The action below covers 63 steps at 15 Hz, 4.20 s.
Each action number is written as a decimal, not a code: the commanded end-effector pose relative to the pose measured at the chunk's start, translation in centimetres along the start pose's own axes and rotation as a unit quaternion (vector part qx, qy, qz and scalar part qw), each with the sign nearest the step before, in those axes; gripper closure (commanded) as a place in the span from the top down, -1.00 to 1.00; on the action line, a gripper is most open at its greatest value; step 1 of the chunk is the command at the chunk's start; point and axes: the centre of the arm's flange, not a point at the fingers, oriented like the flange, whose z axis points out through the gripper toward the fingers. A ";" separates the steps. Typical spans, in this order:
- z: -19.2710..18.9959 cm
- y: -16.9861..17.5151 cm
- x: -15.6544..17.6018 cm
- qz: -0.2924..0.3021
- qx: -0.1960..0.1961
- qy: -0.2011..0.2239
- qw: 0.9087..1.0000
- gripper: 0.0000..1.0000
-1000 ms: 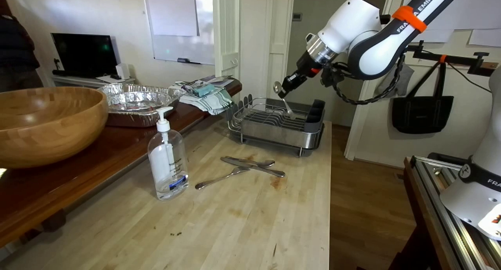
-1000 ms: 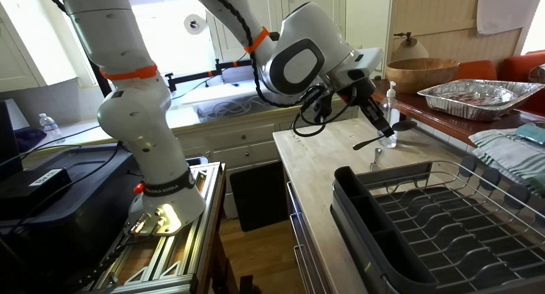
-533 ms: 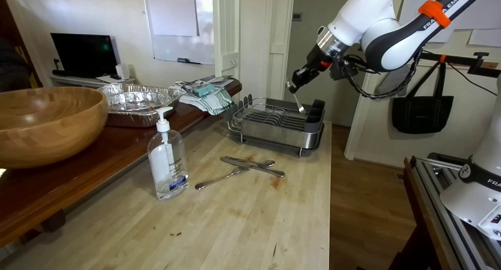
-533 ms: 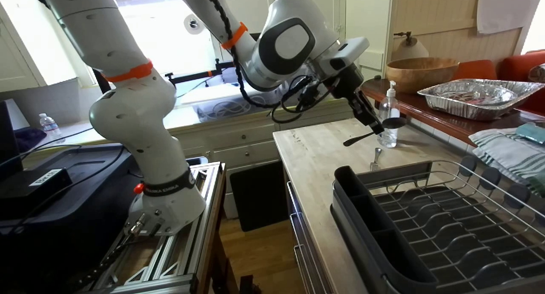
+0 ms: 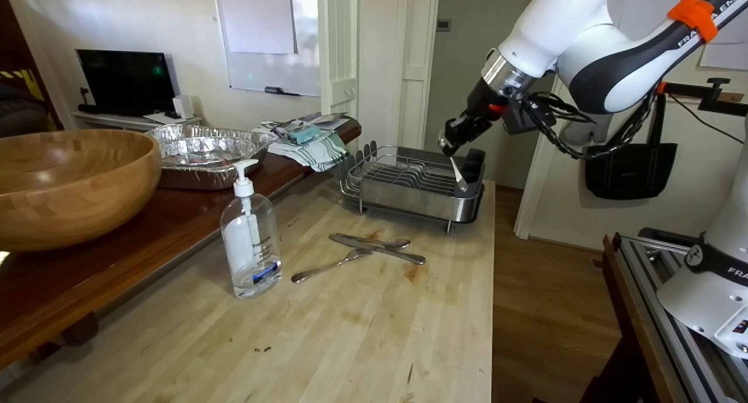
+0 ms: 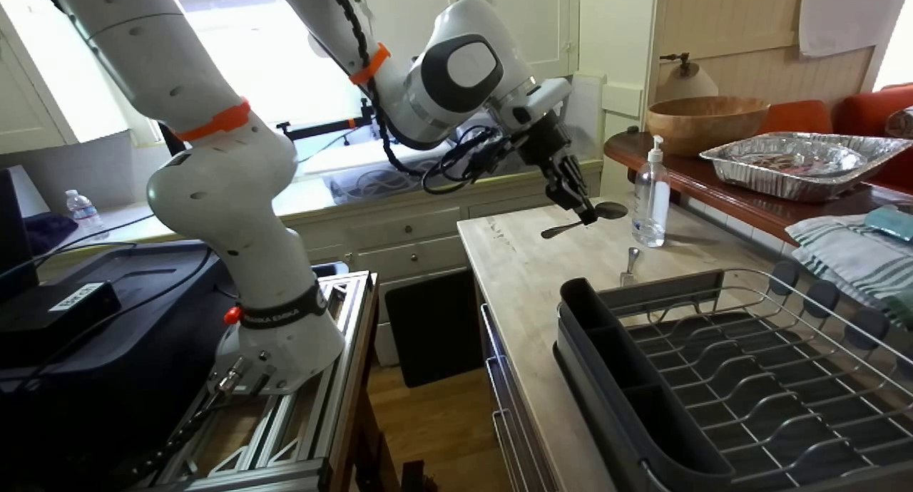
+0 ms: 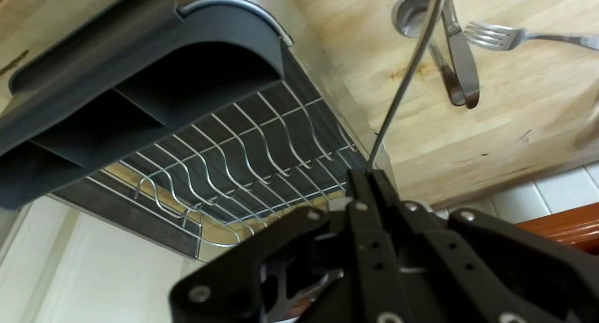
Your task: Put one silver spoon on the dishrack.
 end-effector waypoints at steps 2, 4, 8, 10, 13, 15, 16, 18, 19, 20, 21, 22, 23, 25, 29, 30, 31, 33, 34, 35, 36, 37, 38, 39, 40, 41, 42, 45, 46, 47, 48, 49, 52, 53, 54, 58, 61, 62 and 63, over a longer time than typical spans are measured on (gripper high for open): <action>-0.6 1.0 -2.1 0.043 -0.023 0.007 0.999 -0.97; -0.7 1.8 -2.0 0.054 -0.024 0.012 0.998 -0.97; -0.7 3.4 -0.8 0.060 -0.035 0.024 0.997 -0.97; -0.7 3.9 -0.1 0.055 -0.043 0.027 0.997 -0.97; -0.1 4.5 0.9 0.050 -0.048 0.028 0.997 -0.97; 0.1 4.7 1.5 0.048 -0.053 0.034 0.997 -0.97; 0.2 4.8 1.7 0.045 -0.054 0.036 0.997 -0.97; 0.3 5.2 2.2 0.044 -0.060 0.034 0.997 -0.97; 0.3 5.5 2.3 0.045 -0.063 0.031 0.996 -0.97; 0.3 5.7 2.3 0.046 -0.066 0.028 0.996 -0.97; 0.5 5.9 2.4 0.046 -0.070 0.025 0.996 -0.97; 0.7 6.0 2.6 0.044 -0.075 0.021 0.996 -0.97; 1.0 6.2 2.7 0.043 -0.079 0.019 0.996 -0.97; 1.3 6.4 3.0 0.041 -0.084 0.017 0.995 -0.97; 1.7 7.2 3.8 0.043 -0.096 0.013 0.994 -0.97; 2.1 7.4 4.0 0.045 -0.100 0.009 0.994 -0.97; 2.3 7.5 4.1 0.045 -0.103 0.007 0.994 -0.97; 2.9 7.7 4.4 0.045 -0.113 0.002 0.993 -0.97; 3.1 7.8 4.6 0.045 -0.117 -0.001 0.992 -0.97; 3.3 8.0 4.8 0.047 -0.123 -0.002 0.991 -0.97; 3.5 8.0 5.0 0.049 -0.128 -0.003 0.991 -0.97; 3.7 8.1 5.1 0.049 -0.134 -0.005 0.990 -0.97; 3.9 8.1 5.3 0.050 -0.139 -0.007 0.989 -0.97; 4.1 8.1 5.5 0.050 -0.144 -0.008 0.988 -0.97; 4.3 8.0 5.6 0.050 -0.150 -0.010 0.987 -0.97; 4.5 7.9 5.7 0.049 -0.153 -0.011 0.987 -0.97; 4.7 7.7 5.8 0.048 -0.159 -0.013 0.986 -0.97; 5.4 7.0 6.1 0.040 -0.171 -0.017 0.984 -0.97; 5.6 6.7 6.1 0.038 -0.174 -0.019 0.984 -0.97; 5.8 6.3 6.2 0.035 -0.178 -0.019 0.983 -0.97; 6.0 6.0 6.2 0.033 -0.182 -0.019 0.982 -0.97; 6.2 5.7 6.2 0.032 -0.188 -0.019 0.981 -0.97; 6.7 4.8 6.3 0.026 -0.205 -0.017 0.978 -0.97; 6.9 4.4 6.3 0.023 -0.210 -0.016 0.977 -0.97; 7.1 4.0 6.3 0.019 -0.214 -0.017 0.977 -0.97; 7.6 1.6 5.3 0.003 -0.231 -0.023 0.973 -0.97; 7.9 0.3 4.5 -0.003 -0.245 -0.025 0.969 -0.97; 7.9 0.0 4.3 -0.004 -0.249 -0.027 0.968 -0.97; 8.0 -0.2 4.1 -0.005 -0.255 -0.027 0.966 -0.97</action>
